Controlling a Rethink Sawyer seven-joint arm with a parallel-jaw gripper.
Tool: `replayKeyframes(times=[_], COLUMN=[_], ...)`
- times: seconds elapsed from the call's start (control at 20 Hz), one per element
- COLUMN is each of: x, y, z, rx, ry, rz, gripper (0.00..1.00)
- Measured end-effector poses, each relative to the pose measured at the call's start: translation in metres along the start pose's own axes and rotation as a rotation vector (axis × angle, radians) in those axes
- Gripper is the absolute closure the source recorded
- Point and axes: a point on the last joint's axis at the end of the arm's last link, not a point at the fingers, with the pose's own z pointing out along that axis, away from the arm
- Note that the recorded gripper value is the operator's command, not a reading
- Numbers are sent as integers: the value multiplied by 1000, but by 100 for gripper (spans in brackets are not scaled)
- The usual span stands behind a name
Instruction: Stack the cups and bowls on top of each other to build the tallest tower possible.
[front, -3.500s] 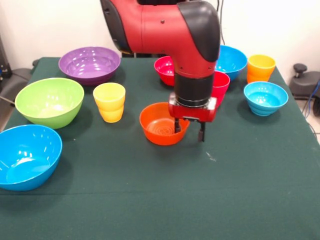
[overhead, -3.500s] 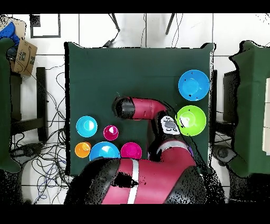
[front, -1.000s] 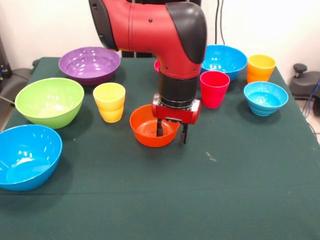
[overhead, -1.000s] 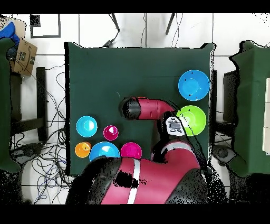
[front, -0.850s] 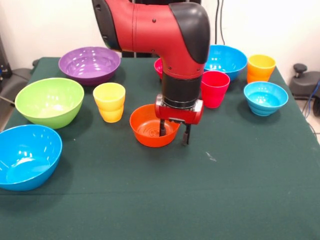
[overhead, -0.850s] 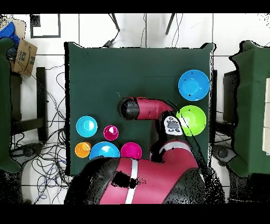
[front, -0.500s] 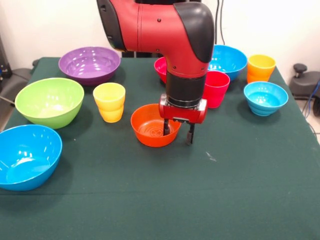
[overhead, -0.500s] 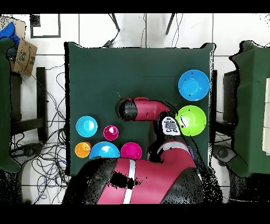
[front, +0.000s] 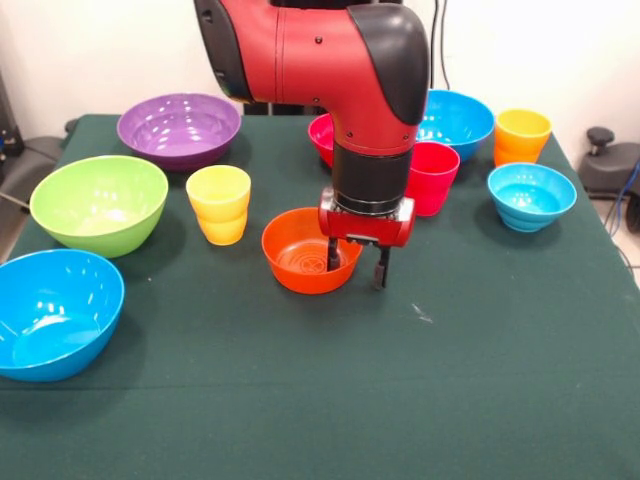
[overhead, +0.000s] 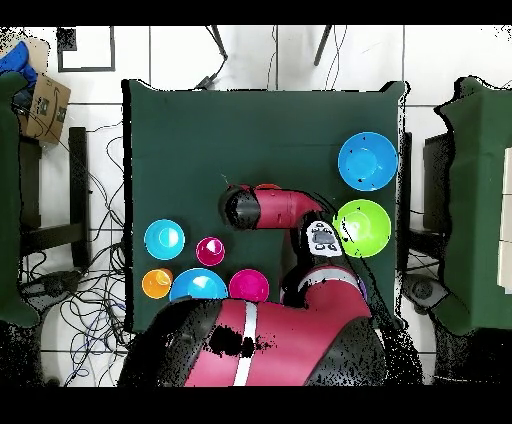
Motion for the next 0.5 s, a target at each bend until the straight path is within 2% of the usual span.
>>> replayKeyframes(times=[0.5], x=[6], y=[3], z=[-13], rx=[-4], ry=[5], rz=[-4], gripper=[0])
